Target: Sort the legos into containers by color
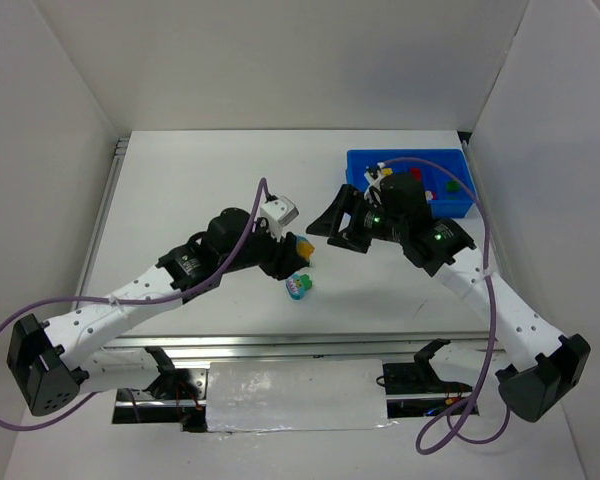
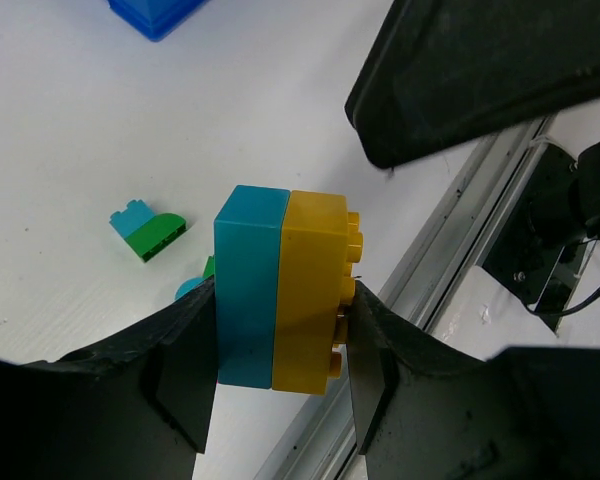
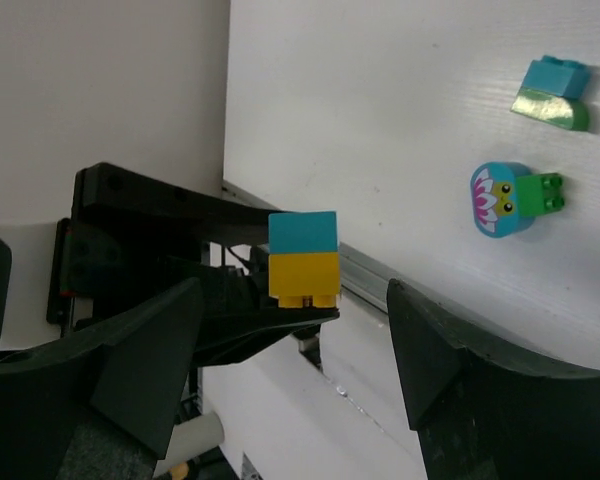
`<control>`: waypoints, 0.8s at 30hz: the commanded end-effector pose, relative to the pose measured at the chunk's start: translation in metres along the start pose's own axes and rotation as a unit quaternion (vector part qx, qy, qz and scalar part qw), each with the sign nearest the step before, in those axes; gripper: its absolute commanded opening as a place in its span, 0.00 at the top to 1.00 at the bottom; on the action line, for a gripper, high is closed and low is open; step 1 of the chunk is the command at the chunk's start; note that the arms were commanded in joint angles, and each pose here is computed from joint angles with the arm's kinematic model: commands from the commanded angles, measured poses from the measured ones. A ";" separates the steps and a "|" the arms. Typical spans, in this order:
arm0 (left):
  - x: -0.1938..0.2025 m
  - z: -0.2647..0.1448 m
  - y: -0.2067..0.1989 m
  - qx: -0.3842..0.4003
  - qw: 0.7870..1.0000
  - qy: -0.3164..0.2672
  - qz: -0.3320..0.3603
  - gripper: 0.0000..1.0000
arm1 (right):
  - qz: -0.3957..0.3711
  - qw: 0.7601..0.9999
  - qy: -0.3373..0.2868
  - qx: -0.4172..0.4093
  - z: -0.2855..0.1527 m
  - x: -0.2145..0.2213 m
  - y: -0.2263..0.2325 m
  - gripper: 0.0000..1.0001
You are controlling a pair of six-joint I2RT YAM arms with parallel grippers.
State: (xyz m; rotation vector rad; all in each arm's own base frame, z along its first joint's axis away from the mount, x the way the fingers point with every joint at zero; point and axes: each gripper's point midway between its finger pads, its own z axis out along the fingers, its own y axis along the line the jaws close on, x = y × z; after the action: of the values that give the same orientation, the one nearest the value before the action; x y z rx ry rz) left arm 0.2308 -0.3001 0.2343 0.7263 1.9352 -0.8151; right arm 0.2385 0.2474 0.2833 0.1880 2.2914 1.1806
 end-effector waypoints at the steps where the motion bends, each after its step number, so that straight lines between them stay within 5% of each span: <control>1: -0.017 -0.004 -0.012 0.030 0.999 -0.023 0.028 1.00 | -0.020 0.999 0.016 -0.040 -0.002 0.006 0.025 0.18; 10: -0.023 -0.009 -0.018 0.041 0.998 -0.033 0.029 1.00 | -0.061 0.995 0.076 -0.011 0.021 0.042 0.018 0.18; 13: -0.026 -0.012 -0.018 0.041 0.998 -0.040 0.028 1.00 | -0.061 0.995 0.079 -0.018 0.024 0.046 0.019 0.41; 15: -0.025 -0.014 -0.019 0.041 0.998 -0.041 0.028 1.00 | -0.059 0.995 0.073 -0.022 0.024 0.045 0.020 0.64; 17: -0.025 -0.017 -0.019 0.043 0.998 -0.046 0.027 0.95 | -0.064 0.996 0.060 -0.029 0.023 0.041 0.022 0.74; 18: -0.026 -0.018 -0.020 0.044 0.998 -0.049 0.026 0.87 | -0.067 0.996 0.056 -0.032 0.023 0.040 0.023 0.78; 20: -0.027 -0.022 -0.019 0.039 0.997 -0.056 0.022 0.75 | -0.075 0.995 0.045 -0.044 0.023 0.038 0.026 1.00; 24: -0.033 -0.029 -0.016 0.026 0.997 -0.074 0.015 0.27 | -0.099 0.990 0.020 -0.096 0.022 0.035 0.034 1.00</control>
State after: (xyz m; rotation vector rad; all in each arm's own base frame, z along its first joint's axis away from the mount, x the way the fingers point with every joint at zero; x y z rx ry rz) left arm 0.2191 -0.2915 0.2438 0.7492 1.8933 -0.8325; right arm 0.2131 0.2914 0.2593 -0.0487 2.3396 1.2239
